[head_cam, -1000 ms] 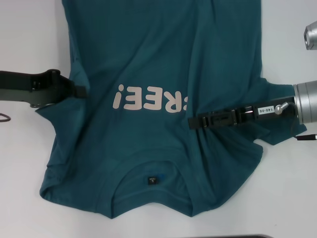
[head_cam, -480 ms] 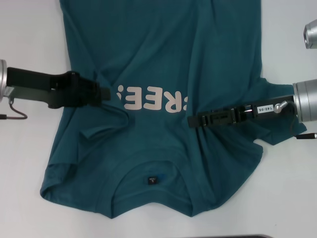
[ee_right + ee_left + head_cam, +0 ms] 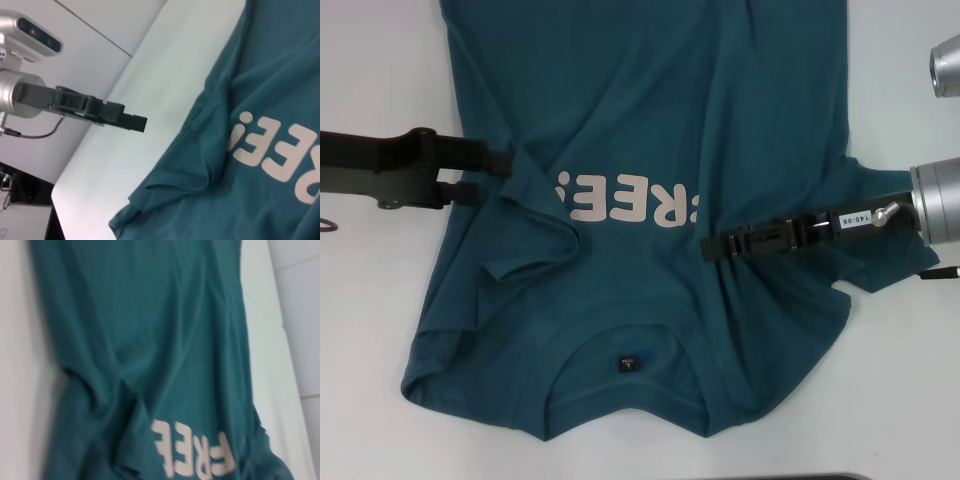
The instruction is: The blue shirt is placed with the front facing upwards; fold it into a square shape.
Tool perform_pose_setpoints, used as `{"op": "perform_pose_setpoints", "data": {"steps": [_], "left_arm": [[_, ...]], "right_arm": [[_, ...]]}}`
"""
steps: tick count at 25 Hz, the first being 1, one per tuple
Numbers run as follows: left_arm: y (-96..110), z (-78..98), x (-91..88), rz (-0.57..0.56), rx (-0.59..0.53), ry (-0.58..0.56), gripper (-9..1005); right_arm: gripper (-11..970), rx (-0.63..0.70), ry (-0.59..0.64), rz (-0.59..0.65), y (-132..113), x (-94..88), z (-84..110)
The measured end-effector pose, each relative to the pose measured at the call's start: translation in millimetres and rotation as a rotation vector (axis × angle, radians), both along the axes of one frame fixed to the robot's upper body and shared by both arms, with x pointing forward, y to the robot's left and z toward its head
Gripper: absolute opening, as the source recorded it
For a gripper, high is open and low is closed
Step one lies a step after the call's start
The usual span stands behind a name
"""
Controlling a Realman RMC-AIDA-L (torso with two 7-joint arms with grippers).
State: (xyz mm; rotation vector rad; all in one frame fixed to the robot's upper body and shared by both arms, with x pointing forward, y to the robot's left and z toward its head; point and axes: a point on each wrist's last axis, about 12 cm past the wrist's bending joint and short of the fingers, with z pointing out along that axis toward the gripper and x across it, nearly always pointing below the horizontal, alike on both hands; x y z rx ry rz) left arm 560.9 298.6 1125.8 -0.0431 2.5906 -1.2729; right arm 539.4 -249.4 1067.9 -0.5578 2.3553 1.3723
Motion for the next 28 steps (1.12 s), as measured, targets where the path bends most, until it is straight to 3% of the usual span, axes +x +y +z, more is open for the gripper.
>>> {"op": "perform_pose_setpoints", "data": {"steps": [4,8,18,28], "left_arm": [[2.4,-11.0,-0.4,0.062,0.016,0.004,717],[-1.6,-19.0,-3.3,0.050,0.018,0.028,717],[13.5,-31.5,-18.9,0.013,0.092,0.027,718],[7.2,-39.9,-23.0,-0.014,0.106,0.031,717]], "right_arm": [[749,-0.012,0.009,0.002,-0.5,0.1,-0.4],[749,-0.012,0.009,0.001,-0.5,0.2,-0.3],[748,-0.013,0.007,0.001,-0.5,0.7,0.0],[748,-0.015,0.007,-0.001,-1.7,0.3,-0.3]]}}
